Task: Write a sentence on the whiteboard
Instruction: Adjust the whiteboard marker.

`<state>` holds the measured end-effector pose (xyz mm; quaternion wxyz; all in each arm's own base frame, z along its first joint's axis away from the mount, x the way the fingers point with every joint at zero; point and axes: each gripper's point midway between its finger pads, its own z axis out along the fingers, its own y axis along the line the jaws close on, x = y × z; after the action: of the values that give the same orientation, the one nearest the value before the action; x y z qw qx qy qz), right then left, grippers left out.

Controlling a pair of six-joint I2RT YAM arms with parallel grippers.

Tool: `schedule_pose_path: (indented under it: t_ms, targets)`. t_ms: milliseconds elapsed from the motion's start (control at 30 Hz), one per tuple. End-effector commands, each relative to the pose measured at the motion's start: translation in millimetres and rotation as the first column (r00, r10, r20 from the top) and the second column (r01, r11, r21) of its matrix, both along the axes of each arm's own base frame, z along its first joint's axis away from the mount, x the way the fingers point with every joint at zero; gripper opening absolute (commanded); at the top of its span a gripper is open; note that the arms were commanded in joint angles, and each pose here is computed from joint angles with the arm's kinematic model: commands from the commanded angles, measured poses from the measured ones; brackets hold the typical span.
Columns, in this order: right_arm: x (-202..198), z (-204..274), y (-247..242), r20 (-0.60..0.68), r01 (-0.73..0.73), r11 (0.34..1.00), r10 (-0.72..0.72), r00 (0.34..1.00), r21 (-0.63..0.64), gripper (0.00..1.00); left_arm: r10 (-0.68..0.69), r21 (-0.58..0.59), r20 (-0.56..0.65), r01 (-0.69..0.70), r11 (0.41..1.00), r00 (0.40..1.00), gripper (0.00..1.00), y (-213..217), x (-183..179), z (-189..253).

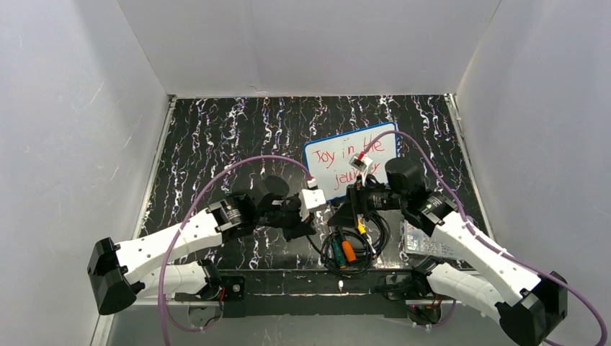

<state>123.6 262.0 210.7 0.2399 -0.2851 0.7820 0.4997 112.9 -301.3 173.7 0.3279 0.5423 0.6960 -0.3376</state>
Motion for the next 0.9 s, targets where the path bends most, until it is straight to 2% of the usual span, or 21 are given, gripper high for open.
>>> schedule_pose_path:
  t_ms: [0,167,367,667,867]
  targets:
    - [7,30,7,0.007,0.031,0.982,-0.033,0.999,0.186,0.84,-0.05,-0.121,-0.061,0.042,0.992,0.997,0.0,-3,-11,22]
    - [3,37,10,-0.016,0.008,0.972,-0.004,1.0,0.233,0.8,-0.091,-0.135,-0.101,0.077,0.988,0.991,0.0,-6,-17,24]
    - [-5,43,12,-0.041,-0.026,0.964,0.038,0.998,0.264,0.54,-0.082,-0.143,-0.113,0.065,0.988,0.99,0.0,-6,-14,27]
    - [-15,32,9,-0.103,-0.05,0.968,0.077,0.992,0.244,0.49,-0.061,-0.151,-0.118,0.042,0.988,0.991,0.0,-5,-8,30]
    - [-15,32,9,-0.102,-0.046,0.968,0.073,0.992,0.246,0.39,-0.059,-0.151,-0.123,0.04,0.988,0.991,0.0,-5,-7,30]
